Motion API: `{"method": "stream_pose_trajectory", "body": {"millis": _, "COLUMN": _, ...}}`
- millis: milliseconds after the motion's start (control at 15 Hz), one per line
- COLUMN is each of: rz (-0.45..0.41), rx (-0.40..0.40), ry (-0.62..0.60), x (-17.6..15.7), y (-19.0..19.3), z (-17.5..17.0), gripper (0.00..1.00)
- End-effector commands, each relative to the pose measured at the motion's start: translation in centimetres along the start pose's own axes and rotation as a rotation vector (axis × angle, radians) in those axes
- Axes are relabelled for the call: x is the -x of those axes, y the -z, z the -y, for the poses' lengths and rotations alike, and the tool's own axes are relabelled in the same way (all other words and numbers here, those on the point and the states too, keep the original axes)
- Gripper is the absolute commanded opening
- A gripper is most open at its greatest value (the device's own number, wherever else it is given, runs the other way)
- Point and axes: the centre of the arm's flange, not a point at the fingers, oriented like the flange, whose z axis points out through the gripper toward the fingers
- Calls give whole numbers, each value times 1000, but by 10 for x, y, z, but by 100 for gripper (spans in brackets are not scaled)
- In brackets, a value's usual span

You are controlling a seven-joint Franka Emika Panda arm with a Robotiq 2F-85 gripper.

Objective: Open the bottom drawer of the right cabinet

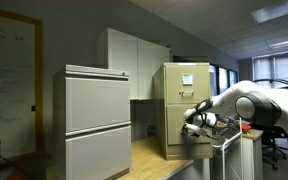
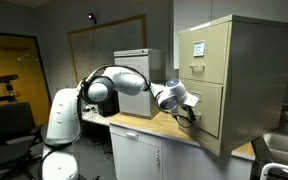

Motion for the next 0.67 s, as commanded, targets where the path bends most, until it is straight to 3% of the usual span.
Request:
{"method": "stream_pose_trajectory", "body": {"millis": 0, "rz": 79, "rx": 28, "ry": 116, "x": 62, "y": 32, "z": -10, "gripper": 11}}
{"method": "stream_pose_trajectory", "body": {"millis": 267, "rz": 122, "rx": -25, "ry": 57, "x": 74, "y": -7, "z": -19, "gripper": 12}}
{"method": "stream_pose_trajectory", "body": {"millis": 600, "rz": 104, "rx": -73, "ry": 55, "x": 75, "y": -2, "z": -17, "gripper": 11}}
